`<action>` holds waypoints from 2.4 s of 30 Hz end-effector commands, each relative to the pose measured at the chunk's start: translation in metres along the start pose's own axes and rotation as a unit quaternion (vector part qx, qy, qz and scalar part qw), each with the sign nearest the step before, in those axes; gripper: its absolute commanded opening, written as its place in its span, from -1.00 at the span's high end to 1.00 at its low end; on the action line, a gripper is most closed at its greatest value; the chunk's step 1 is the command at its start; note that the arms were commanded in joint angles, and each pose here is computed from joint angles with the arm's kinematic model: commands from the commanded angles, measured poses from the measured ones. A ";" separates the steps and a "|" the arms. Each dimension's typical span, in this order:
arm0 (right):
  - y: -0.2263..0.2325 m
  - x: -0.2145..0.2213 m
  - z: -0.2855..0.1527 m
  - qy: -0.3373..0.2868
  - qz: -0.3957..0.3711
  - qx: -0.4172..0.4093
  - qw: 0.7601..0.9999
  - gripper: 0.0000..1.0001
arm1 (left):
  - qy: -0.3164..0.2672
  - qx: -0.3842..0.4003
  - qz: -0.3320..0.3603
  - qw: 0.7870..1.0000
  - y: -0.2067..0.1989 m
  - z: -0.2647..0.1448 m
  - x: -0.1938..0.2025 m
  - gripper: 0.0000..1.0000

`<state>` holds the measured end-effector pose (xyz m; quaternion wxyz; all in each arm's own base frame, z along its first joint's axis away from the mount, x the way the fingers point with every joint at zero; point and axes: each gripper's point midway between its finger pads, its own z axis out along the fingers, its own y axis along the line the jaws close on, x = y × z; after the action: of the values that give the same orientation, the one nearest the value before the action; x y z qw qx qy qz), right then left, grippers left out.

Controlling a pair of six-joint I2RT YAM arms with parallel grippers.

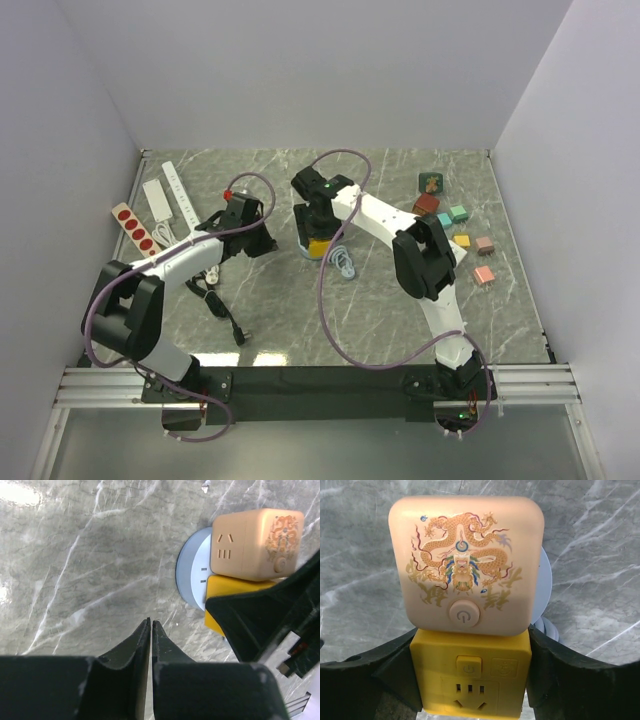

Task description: Pull the plug off the socket

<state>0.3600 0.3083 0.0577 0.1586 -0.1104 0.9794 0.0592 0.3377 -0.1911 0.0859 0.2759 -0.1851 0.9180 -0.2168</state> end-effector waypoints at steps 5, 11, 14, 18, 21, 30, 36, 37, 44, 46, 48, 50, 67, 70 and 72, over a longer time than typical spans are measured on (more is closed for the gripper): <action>0.028 -0.010 -0.040 -0.003 0.027 -0.158 0.987 1.00 | 0.011 0.021 0.005 1.000 -0.003 0.016 0.006 0.61; 0.032 -0.012 -0.074 0.002 0.062 -0.282 0.957 1.00 | 0.009 0.086 -0.006 0.996 -0.024 0.021 0.006 0.08; 0.029 -0.013 -0.074 0.004 0.065 -0.299 0.952 1.00 | 0.002 0.127 -0.016 0.992 -0.042 0.014 0.001 -0.21; 0.026 -0.011 -0.075 0.001 0.080 -0.320 0.944 1.00 | 0.023 0.146 -0.039 0.988 -0.052 0.019 0.005 -0.27; 0.027 -0.009 -0.074 -0.001 0.080 -0.324 0.943 1.00 | 0.045 0.168 -0.061 0.983 -0.061 0.021 0.011 -0.28; 0.034 -0.009 -0.077 -0.012 0.093 -0.360 0.928 1.00 | 0.082 0.159 -0.089 0.980 -0.058 0.044 0.029 0.02; 0.041 -0.013 -0.080 -0.011 0.099 -0.379 0.920 1.00 | 0.086 0.148 -0.088 0.981 -0.054 0.050 0.032 0.64; 0.040 -0.014 -0.080 -0.012 0.099 -0.379 0.920 1.00 | 0.087 0.149 -0.088 0.981 -0.054 0.050 0.032 0.80; 0.003 -0.030 -0.090 -0.010 0.117 -0.371 0.921 1.00 | 0.076 0.089 -0.073 0.990 -0.027 0.054 0.031 0.99; -0.030 -0.037 -0.093 -0.011 0.141 -0.350 0.926 1.00 | 0.067 0.064 -0.080 0.993 -0.009 0.056 0.027 0.99; -0.049 -0.049 -0.099 -0.024 0.132 -0.338 0.932 1.00 | 0.067 0.052 -0.082 0.993 0.005 0.057 0.027 0.99; -0.071 -0.055 -0.100 -0.021 0.141 -0.325 0.935 1.00 | 0.066 0.039 -0.086 0.993 0.018 0.060 0.025 0.99; -0.135 -0.067 -0.099 -0.128 0.248 -0.159 0.947 1.00 | 0.056 0.061 -0.070 0.994 -0.004 0.053 -0.001 0.99; -0.189 -0.077 -0.099 -0.143 0.310 -0.078 0.936 1.00 | 0.057 0.070 -0.064 0.994 -0.010 0.051 -0.003 0.99; -0.218 -0.081 -0.102 -0.154 0.344 -0.047 0.925 1.00 | 0.062 0.078 -0.060 0.993 -0.014 0.049 -0.004 0.99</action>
<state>0.4216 0.1567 0.1317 0.1982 0.1520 0.9389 0.2367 0.3822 -0.2230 0.0676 0.2305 -0.2243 0.8805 -0.3482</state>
